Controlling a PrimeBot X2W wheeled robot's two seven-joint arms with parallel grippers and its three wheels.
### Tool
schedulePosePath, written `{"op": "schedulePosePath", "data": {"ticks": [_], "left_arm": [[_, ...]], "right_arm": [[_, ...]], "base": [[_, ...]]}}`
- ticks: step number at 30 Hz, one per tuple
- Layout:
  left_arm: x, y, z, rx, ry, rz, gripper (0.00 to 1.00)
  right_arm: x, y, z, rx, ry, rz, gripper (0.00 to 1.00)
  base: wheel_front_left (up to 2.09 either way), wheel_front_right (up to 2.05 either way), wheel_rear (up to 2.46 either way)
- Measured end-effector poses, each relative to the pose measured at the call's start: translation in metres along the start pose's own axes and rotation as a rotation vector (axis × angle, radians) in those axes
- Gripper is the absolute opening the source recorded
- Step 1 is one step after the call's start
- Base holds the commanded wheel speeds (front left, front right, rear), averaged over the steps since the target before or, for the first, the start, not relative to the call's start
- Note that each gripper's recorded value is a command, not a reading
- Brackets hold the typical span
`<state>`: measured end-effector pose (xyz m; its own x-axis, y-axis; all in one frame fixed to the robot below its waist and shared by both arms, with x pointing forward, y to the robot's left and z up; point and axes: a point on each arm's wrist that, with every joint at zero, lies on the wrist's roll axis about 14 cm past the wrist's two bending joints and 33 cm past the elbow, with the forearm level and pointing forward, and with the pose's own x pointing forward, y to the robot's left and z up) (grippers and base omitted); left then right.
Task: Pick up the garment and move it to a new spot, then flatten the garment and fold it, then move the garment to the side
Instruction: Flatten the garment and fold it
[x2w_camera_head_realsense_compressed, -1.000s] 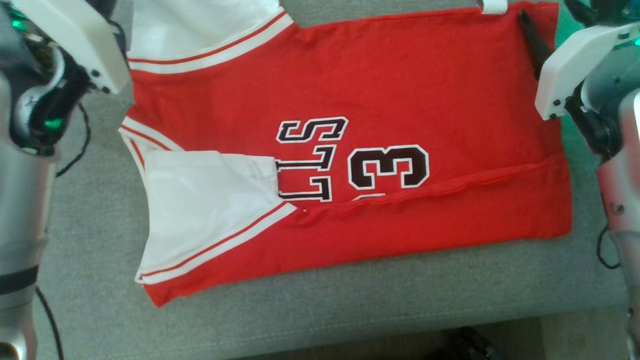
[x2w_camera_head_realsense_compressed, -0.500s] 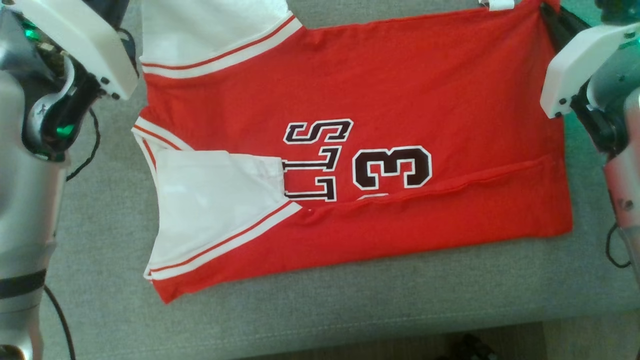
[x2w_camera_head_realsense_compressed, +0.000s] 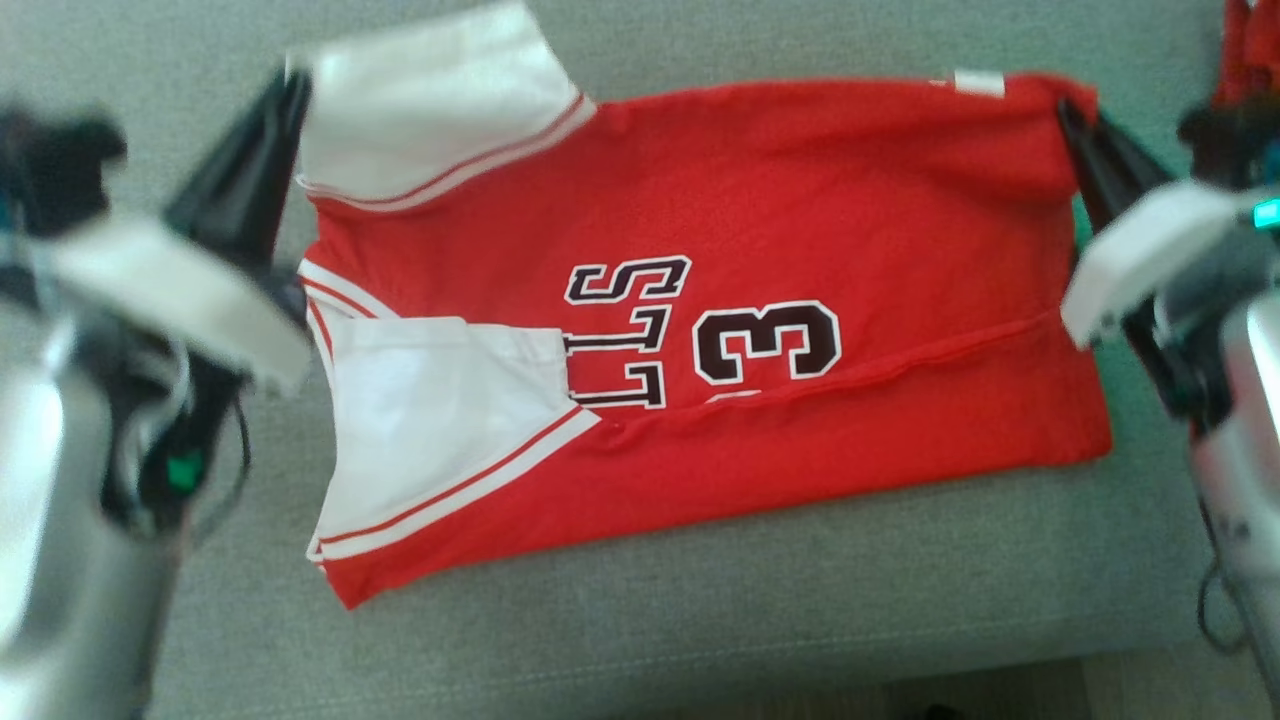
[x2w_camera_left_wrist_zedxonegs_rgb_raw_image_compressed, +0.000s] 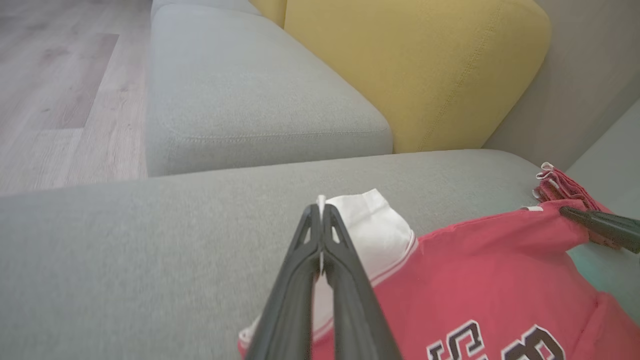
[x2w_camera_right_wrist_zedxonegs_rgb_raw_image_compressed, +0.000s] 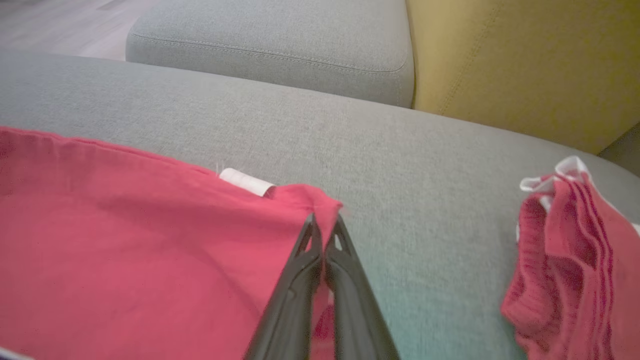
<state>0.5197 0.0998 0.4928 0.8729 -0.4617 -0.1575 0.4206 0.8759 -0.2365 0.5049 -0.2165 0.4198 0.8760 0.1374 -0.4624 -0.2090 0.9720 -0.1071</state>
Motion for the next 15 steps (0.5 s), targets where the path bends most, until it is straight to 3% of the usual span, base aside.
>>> {"op": "schedulePosePath", "data": {"ticks": [15], "left_arm": [[-0.1,-0.027,-0.045,-0.212,0.015,0.139,0.0]], "right_arm": [[-0.061,0.002,-0.035,0.116,-0.01,-0.057,0.0]], "base": [[0.0,0.0,0.0]]}}
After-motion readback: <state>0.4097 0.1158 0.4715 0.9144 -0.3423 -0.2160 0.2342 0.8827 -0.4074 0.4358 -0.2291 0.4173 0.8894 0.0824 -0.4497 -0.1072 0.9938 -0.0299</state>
